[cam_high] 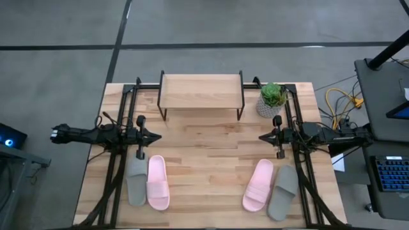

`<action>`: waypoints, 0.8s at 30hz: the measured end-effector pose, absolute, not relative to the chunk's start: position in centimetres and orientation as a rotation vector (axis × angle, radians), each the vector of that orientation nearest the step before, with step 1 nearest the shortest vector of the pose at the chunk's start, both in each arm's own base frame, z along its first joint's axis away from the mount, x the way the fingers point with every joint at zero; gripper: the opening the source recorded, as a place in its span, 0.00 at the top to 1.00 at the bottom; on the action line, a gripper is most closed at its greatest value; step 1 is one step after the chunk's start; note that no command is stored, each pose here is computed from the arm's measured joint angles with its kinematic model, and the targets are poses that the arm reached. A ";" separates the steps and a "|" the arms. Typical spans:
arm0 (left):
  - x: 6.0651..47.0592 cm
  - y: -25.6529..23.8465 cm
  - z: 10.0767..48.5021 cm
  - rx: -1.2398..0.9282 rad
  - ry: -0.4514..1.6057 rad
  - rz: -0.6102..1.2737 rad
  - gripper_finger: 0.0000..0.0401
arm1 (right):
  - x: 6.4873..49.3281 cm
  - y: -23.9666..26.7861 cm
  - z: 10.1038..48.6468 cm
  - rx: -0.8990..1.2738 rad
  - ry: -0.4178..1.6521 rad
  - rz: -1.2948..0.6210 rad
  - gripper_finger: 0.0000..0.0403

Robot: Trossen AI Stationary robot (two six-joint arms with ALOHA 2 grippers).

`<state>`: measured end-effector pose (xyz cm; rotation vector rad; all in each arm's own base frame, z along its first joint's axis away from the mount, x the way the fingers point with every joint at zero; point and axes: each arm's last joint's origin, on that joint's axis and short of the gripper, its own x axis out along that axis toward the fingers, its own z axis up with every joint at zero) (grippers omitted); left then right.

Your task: Pick and place slides into the shelf

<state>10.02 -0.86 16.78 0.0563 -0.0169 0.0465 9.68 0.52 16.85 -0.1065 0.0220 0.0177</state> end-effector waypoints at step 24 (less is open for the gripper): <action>10.0 -0.9 16.8 0.056 -0.017 0.046 1.00 | 9.7 0.5 16.9 -0.106 0.013 0.017 0.98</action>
